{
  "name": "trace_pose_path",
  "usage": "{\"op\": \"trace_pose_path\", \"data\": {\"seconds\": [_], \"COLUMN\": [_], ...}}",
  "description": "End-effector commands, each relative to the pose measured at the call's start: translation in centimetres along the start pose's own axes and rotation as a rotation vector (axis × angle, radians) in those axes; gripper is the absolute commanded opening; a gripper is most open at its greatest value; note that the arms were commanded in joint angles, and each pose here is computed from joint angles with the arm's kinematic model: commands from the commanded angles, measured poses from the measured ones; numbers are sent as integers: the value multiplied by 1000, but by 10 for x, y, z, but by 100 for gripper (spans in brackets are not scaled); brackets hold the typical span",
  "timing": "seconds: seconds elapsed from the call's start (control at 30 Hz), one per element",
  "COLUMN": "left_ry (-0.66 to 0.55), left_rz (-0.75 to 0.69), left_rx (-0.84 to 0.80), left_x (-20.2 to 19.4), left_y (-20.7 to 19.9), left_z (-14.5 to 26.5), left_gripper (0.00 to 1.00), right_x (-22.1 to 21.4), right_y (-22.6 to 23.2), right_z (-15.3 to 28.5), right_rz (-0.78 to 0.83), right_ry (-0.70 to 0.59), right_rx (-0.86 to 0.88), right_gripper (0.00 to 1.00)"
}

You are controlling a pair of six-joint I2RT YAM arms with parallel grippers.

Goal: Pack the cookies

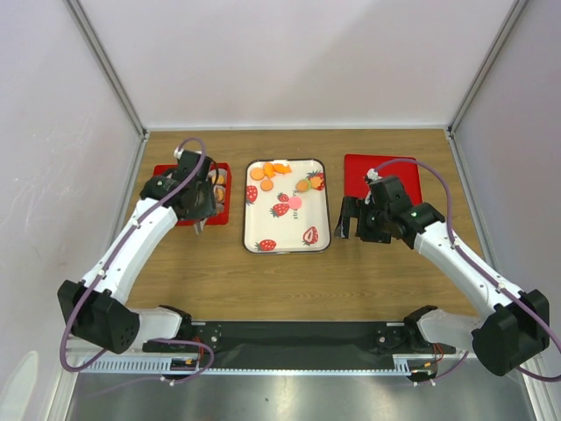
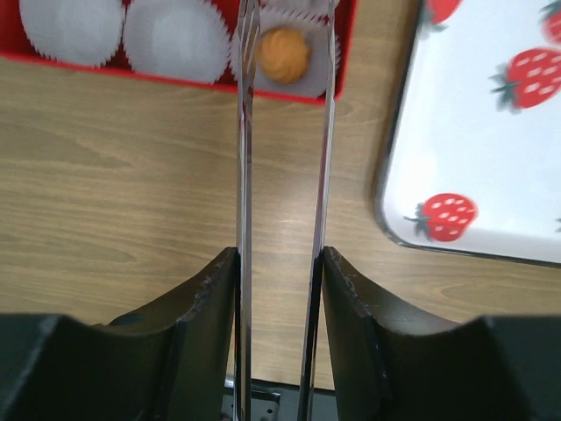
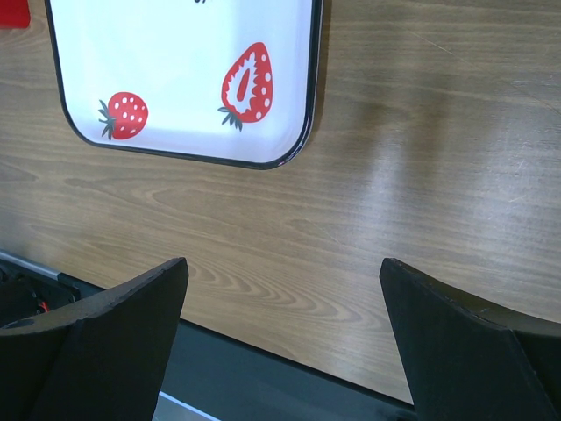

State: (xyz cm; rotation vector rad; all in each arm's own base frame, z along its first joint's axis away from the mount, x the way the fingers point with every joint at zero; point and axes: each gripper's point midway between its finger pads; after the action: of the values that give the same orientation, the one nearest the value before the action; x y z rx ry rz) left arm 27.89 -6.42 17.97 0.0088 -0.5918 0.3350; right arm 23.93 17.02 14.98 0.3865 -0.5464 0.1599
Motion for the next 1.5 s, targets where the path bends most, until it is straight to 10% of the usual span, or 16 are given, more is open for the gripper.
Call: {"op": "trace_pose_path", "data": {"seconds": [0.0, 0.43, 1.47], "left_ry": [-111, 9, 65], "left_rz": [-12, -199, -382], "left_rx": [-111, -312, -243], "left_x": [41, -2, -44], "left_y": [-32, -180, -217], "left_z": [35, 17, -31], "left_gripper": [47, 49, 52], "right_x": [11, 37, 33], "right_y": [4, -7, -25], "right_z": [4, 31, 50], "right_rz": [9, 1, -27], "right_ry": [-34, -107, -146], "right_rx": [5, -56, -106], "right_gripper": [100, 100, 100]}}
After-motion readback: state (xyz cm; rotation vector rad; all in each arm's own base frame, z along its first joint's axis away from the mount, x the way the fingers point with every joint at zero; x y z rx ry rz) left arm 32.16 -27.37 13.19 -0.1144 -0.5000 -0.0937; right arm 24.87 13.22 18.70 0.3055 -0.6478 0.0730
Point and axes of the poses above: each gripper's point midway between its finger pads, its own z axis back along the fingers, its own y axis along the line the jaws close on, x = y × z, and after that the axes turned 10 degrees about z, right-handed
